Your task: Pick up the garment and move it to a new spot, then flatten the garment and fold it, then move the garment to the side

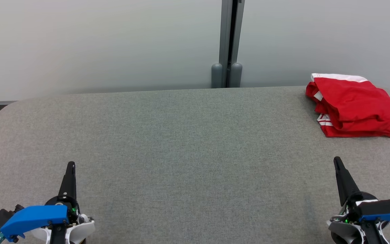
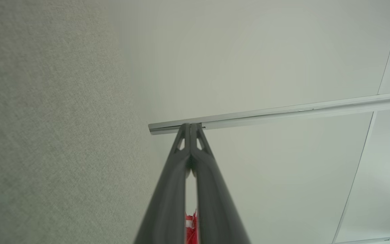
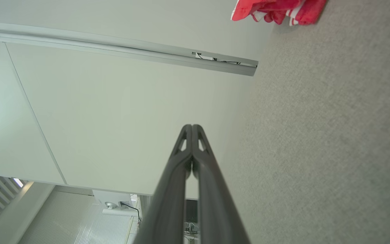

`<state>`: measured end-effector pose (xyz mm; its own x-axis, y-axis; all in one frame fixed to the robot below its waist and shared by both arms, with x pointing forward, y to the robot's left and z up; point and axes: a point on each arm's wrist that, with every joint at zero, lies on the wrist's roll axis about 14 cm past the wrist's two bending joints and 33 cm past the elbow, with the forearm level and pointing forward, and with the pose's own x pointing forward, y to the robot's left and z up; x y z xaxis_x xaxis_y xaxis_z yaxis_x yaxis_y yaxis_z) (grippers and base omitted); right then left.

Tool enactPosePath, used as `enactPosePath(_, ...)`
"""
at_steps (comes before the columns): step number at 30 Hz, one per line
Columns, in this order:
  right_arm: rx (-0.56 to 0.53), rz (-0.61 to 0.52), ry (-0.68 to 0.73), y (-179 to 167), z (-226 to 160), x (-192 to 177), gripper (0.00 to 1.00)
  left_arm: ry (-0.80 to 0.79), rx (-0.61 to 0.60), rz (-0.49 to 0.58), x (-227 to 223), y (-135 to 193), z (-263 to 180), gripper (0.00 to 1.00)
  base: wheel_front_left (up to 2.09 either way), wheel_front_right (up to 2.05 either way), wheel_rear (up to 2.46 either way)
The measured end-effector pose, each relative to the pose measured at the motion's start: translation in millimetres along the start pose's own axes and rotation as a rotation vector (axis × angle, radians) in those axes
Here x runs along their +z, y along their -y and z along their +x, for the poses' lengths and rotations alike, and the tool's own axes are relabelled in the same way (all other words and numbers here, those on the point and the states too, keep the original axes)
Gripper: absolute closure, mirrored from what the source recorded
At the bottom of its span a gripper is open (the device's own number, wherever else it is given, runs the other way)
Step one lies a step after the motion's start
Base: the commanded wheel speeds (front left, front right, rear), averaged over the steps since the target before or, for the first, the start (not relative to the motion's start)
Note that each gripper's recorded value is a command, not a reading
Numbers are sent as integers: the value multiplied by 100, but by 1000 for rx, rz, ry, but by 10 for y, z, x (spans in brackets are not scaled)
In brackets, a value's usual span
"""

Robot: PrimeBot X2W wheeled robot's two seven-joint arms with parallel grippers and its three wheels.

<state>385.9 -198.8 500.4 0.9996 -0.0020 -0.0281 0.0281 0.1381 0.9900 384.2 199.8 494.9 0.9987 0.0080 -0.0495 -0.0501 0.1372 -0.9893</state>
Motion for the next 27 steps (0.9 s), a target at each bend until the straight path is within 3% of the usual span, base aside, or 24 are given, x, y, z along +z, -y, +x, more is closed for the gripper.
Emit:
enactPosePath(20, 17, 140, -1, -32, 10, 12, 100, -5, -38, -139, 19, 89, 29, 100, 0, 0, 0)
enactPosePath(27, 17, 142, -1, -31, 10, 13, 100, -5, -39, -140, 19, 92, 31, 100, 0, 0, 0)
